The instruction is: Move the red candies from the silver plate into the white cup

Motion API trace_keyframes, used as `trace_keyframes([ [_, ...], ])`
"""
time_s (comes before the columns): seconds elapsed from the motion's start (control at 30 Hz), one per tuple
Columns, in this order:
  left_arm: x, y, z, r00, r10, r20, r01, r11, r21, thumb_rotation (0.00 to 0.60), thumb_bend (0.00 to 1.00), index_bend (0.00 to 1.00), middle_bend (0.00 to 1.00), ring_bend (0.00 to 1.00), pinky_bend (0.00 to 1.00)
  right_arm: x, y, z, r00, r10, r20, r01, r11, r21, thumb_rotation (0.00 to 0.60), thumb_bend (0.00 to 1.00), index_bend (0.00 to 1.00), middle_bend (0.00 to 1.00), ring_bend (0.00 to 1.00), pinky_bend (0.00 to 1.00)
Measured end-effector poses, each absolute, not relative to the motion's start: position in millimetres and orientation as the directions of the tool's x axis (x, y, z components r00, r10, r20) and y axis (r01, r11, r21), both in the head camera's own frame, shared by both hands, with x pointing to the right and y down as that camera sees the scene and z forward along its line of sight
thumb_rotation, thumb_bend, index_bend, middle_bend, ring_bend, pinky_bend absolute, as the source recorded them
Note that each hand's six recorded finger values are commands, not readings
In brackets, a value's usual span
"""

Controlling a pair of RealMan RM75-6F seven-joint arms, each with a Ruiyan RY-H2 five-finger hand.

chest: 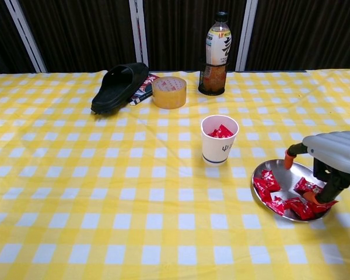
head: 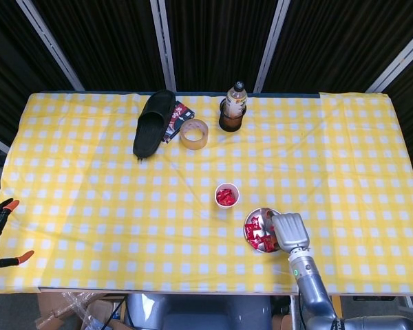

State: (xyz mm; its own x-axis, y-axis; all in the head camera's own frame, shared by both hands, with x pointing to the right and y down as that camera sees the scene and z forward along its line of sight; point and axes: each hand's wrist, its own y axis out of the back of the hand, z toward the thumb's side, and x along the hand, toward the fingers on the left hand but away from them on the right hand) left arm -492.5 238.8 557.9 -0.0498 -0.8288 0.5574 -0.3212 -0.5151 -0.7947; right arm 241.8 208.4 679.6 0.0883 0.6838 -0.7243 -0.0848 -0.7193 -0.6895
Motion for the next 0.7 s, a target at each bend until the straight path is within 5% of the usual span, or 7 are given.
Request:
trace_keyframes([
  [0.7,-492.7,238.8,558.0,-0.052,-0.829,0.556,-0.317,-0.514,-0.797,0.6,0.03,0.0,0.0,0.0,0.0,260.6,216.6,696.6,0.053,0.664,-0.745,-0.069,-0.742,-0.666,0.6,0.36,0.44,0.99,1.0,0.98],
])
